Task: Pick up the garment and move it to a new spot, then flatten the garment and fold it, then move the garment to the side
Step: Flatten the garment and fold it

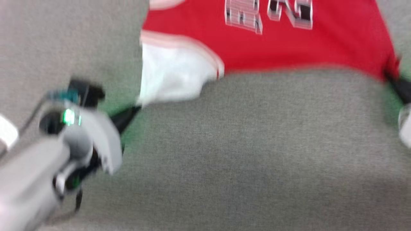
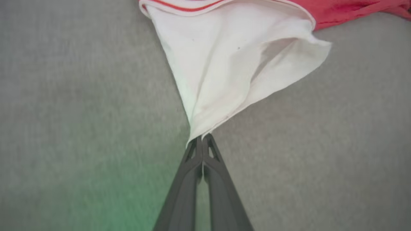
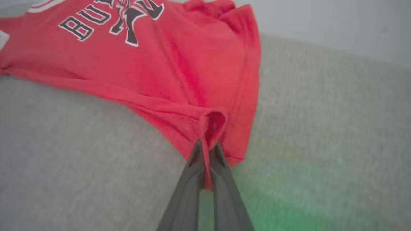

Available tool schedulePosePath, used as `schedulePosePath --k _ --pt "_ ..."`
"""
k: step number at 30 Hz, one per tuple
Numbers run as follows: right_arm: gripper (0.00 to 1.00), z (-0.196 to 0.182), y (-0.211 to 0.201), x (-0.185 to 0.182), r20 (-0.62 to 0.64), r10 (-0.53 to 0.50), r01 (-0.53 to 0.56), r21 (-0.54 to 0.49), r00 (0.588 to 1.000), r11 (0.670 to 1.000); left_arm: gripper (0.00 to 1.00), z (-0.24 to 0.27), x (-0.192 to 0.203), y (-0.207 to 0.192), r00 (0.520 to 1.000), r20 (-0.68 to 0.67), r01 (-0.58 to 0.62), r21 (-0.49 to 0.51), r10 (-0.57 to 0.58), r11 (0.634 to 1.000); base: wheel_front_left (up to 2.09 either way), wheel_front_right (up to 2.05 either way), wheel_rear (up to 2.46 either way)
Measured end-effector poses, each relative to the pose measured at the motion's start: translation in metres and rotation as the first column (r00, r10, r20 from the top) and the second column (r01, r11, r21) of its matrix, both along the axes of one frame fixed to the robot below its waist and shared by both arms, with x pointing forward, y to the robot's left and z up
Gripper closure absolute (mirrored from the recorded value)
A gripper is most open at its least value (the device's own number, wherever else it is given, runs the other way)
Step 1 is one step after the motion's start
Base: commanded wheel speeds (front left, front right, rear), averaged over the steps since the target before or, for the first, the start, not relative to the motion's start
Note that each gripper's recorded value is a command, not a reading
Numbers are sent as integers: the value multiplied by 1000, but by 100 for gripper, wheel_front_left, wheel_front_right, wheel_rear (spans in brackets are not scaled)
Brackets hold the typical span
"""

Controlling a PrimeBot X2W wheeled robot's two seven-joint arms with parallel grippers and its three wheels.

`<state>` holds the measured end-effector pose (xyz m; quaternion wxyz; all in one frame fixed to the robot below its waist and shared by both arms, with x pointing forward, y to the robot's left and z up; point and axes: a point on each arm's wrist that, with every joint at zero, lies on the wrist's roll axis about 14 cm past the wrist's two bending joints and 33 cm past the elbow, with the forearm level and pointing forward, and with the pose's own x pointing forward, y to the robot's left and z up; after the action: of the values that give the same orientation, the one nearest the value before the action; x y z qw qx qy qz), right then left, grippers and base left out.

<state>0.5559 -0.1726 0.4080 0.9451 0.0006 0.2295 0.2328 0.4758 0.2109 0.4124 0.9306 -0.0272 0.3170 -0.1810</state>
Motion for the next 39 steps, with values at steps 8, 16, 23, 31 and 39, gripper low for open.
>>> schedulePosePath --k 8,16,23,31,39 --pt "100 -16 -11 -103 -224 70 -74 -7 972 997 100 -11 -97 8 977 -176 -120 14 121 993 0 0 0" --pt "100 -32 -20 -186 -426 73 -66 32 902 997 100 -24 -184 -3 896 -394 -216 10 202 976 0 0 0" --pt "100 -42 -22 -230 -554 67 -34 69 830 997 100 -29 -231 -18 807 -548 -258 9 221 966 0 0 0" --pt "100 -30 -28 -227 -538 34 7 74 842 997 100 6 -193 -7 887 -420 -178 76 193 981 0 0 0" --pt "100 7 -40 -162 -356 -20 20 -2 934 1000 100 76 -92 -3 995 -102 -4 175 23 985 0 0 0"
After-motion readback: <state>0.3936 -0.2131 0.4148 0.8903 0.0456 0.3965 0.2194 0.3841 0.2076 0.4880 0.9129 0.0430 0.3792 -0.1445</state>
